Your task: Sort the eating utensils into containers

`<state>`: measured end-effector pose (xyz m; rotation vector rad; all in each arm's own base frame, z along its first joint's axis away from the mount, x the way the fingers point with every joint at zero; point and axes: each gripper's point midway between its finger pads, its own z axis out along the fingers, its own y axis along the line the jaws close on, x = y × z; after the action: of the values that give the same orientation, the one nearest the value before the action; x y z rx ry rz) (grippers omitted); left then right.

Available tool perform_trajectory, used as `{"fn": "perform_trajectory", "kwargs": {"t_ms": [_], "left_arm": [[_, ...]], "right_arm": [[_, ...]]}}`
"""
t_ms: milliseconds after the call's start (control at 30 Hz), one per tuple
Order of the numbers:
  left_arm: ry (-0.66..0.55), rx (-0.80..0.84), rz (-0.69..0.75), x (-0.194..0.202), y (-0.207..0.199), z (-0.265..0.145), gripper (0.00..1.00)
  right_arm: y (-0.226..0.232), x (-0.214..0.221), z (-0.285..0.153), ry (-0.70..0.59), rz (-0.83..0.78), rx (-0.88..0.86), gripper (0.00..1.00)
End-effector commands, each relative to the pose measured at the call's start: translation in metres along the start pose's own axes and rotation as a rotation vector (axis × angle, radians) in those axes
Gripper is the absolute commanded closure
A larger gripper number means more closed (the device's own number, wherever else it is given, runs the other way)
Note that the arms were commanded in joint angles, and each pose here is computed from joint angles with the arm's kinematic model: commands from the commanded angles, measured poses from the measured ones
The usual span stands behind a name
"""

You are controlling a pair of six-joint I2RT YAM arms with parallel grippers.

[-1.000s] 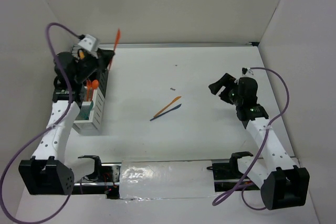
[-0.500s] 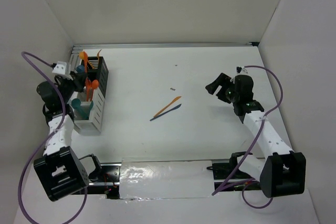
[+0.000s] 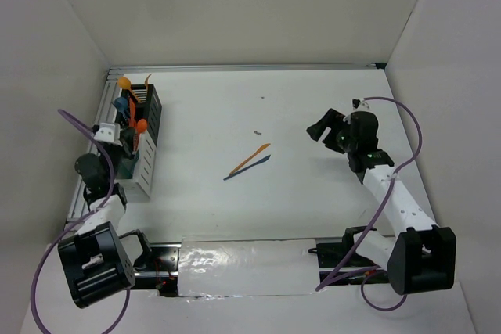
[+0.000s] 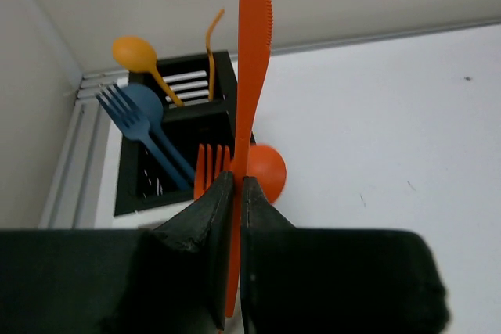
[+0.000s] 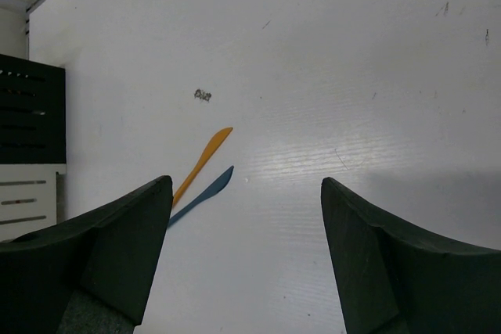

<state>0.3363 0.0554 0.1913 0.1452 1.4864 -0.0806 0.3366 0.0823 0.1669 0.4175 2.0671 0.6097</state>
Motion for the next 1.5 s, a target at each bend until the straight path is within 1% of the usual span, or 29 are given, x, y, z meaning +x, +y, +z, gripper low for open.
{"fn": "perform_trajectory", "kwargs": {"t_ms": [0,33,67,100,167,233,333,433,467,500,533,567,633,733,767,800,833,867,900,1000,1033,1100,1167,1200,1233,1300,1333,1400,1467], "left_arm": [[-0.108,-0.018,0.099,-0.057,0.012,0.015,0.9],[-0.093,-0.024,0.064,-0.057,0.013,0.016,0.75],[-0.085,-0.021,0.058,-0.059,0.013,0.017,0.53],[-0.088,-0.012,0.058,-0.064,0.011,0.019,0.43],[-0.086,0.031,0.077,-0.076,0.002,0.021,0.37],[-0.092,0.038,0.076,-0.09,0.0,0.021,0.27],[-0.093,0.036,0.078,-0.114,-0.001,0.019,0.22],[-0.082,0.132,0.117,-0.139,-0.019,0.018,0.21],[-0.07,0.192,0.11,-0.157,-0.033,0.019,0.2],[-0.075,0.258,0.141,-0.167,-0.049,0.019,0.21],[-0.077,0.401,0.142,-0.173,-0.076,0.013,0.21],[-0.081,0.486,0.154,-0.185,-0.089,0.005,0.2],[-0.07,0.745,0.11,-0.184,-0.137,-0.012,0.18],[0.02,0.878,0.007,-0.162,-0.174,-0.013,0.18],[0.091,0.985,-0.043,-0.147,-0.21,-0.023,0.18],[0.177,0.852,-0.067,-0.123,-0.19,0.003,0.18],[0.243,0.856,-0.078,-0.108,-0.205,0.008,0.2],[0.313,0.943,-0.073,-0.101,-0.24,-0.001,0.23],[0.41,0.918,-0.072,-0.075,-0.249,0.01,0.23],[0.497,0.947,-0.045,-0.062,-0.283,0.018,0.25],[0.525,0.979,-0.028,-0.053,-0.304,0.019,0.26],[0.554,0.908,0.016,-0.038,-0.304,0.036,0.25],[0.627,0.885,0.053,-0.007,-0.315,0.048,0.26],[0.654,0.882,0.06,-0.003,-0.315,0.053,0.27],[0.727,0.895,0.062,0.022,-0.321,0.054,0.29],[0.786,0.891,0.093,0.035,-0.322,0.058,0.31],[0.839,0.895,0.106,0.054,-0.326,0.057,0.32],[0.859,0.893,0.173,0.061,-0.337,0.057,0.33],[0.9,0.866,0.213,0.081,-0.338,0.06,0.32]], "right_arm": [[0.019,-0.031,-0.011,-0.098,-0.033,-0.052,0.17],[0.019,-0.032,-0.012,-0.1,-0.031,-0.052,0.17],[0.02,-0.033,-0.013,-0.104,-0.032,-0.055,0.17],[0.022,-0.031,-0.013,-0.097,-0.031,-0.065,0.17],[0.022,-0.032,-0.014,-0.102,-0.032,-0.066,0.17],[0.022,-0.031,-0.015,-0.097,-0.034,-0.064,0.17],[0.022,-0.031,-0.018,-0.101,-0.039,-0.065,0.17],[0.025,-0.034,-0.02,-0.104,-0.035,-0.067,0.17],[0.025,-0.035,-0.021,-0.109,-0.037,-0.069,0.17],[0.024,-0.036,-0.021,-0.114,-0.03,-0.062,0.16],[0.024,-0.036,-0.021,-0.115,-0.024,-0.061,0.16],[0.022,-0.037,-0.021,-0.118,-0.022,-0.052,0.16],[0.018,-0.032,-0.02,-0.103,-0.003,-0.03,0.16],[0.011,-0.026,-0.019,-0.087,0.008,-0.004,0.15],[0.006,-0.024,-0.019,-0.091,0.017,0.013,0.15],[0.006,-0.023,-0.021,-0.088,0.02,0.016,0.15],[0.004,-0.023,-0.022,-0.09,0.02,0.028,0.15],[0.001,-0.019,-0.022,-0.083,0.019,0.031,0.15],[-0.001,-0.017,-0.022,-0.081,0.021,0.036,0.15],[-0.007,-0.014,-0.023,-0.079,0.025,0.056,0.14],[-0.007,-0.014,-0.023,-0.08,0.024,0.055,0.14],[-0.008,-0.01,-0.022,-0.072,0.024,0.057,0.15],[-0.009,-0.008,-0.024,-0.068,0.02,0.052,0.15],[-0.008,-0.009,-0.025,-0.072,0.015,0.049,0.15],[-0.009,-0.009,-0.027,-0.074,0.013,0.052,0.15],[-0.012,-0.013,-0.031,-0.098,-0.003,0.073,0.16],[-0.014,-0.014,-0.031,-0.102,-0.005,0.082,0.16],[-0.015,-0.018,-0.035,-0.124,-0.01,0.094,0.16],[-0.017,-0.016,-0.034,-0.127,-0.005,0.094,0.16]]}}
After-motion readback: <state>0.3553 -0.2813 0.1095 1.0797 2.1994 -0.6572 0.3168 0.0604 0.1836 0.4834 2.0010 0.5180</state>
